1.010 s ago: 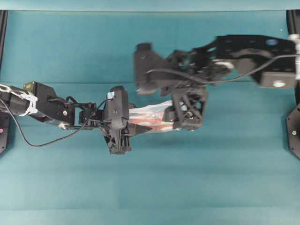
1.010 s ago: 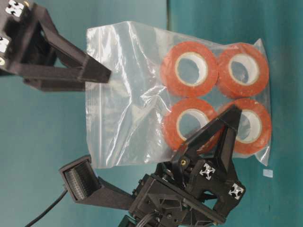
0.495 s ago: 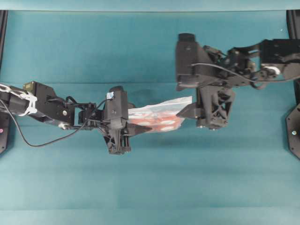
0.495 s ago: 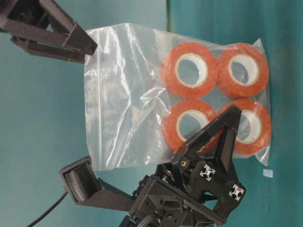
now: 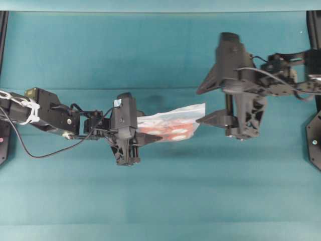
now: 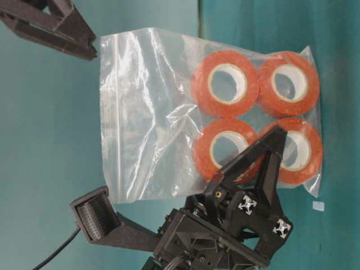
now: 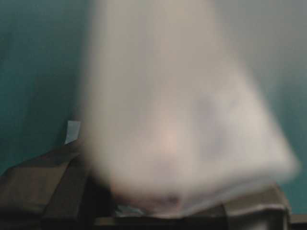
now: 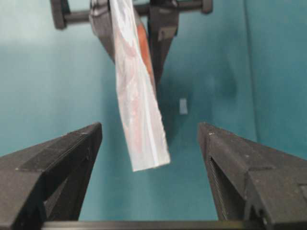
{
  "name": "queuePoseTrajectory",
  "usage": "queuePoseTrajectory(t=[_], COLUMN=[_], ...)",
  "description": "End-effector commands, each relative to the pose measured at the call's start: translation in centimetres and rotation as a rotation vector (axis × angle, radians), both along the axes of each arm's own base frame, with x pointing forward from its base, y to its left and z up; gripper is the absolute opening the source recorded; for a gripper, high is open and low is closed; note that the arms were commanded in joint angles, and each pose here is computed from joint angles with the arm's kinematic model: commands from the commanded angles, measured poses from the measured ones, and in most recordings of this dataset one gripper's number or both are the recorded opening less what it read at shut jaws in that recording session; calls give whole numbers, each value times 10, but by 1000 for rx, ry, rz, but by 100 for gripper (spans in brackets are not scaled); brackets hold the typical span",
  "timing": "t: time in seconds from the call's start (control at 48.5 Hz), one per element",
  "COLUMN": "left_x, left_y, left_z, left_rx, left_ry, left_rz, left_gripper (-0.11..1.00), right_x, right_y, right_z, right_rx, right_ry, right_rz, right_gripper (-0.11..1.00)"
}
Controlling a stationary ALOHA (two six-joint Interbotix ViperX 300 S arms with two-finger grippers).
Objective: Hand over the clear zip bag and make it stand upright.
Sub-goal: 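Withdraw the open right gripper to the right, away from the bag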
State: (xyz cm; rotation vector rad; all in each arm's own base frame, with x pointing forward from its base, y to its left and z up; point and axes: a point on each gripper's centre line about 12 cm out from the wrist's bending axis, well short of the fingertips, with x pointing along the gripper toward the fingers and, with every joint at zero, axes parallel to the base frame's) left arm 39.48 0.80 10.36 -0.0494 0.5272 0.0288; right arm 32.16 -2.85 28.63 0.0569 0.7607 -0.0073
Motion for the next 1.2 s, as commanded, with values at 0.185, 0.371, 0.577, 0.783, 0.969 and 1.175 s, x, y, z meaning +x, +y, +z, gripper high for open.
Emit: queuePoseTrajectory(t=[0.185, 0.371, 0.577, 0.783, 0.969, 1.175], left_x=[1, 1, 1, 1, 1, 1], left_y=[-2, -2, -2, -4, -4, -4], left_z=[5, 6, 6, 5, 5, 6], left_rx=[0, 1, 0, 0, 0, 0], left_ry=[-9, -11, -11, -9, -9, -11], left_rz=[-5, -6, -7, -11, -11, -10], left_gripper=[24, 24, 24, 24, 24, 24], right_x=[-11, -12, -12, -12, -12, -12], right_y=[2, 2, 2, 2, 2, 2], right_z=[11, 9, 9, 8, 9, 9], right_rx=[10, 10, 11, 11, 12, 10], right_ry=[-50, -47, -47, -45, -47, -54], right_rz=[-15, -15, -16, -16, -17, -18], right_gripper=[86, 86, 86, 86, 86, 86])
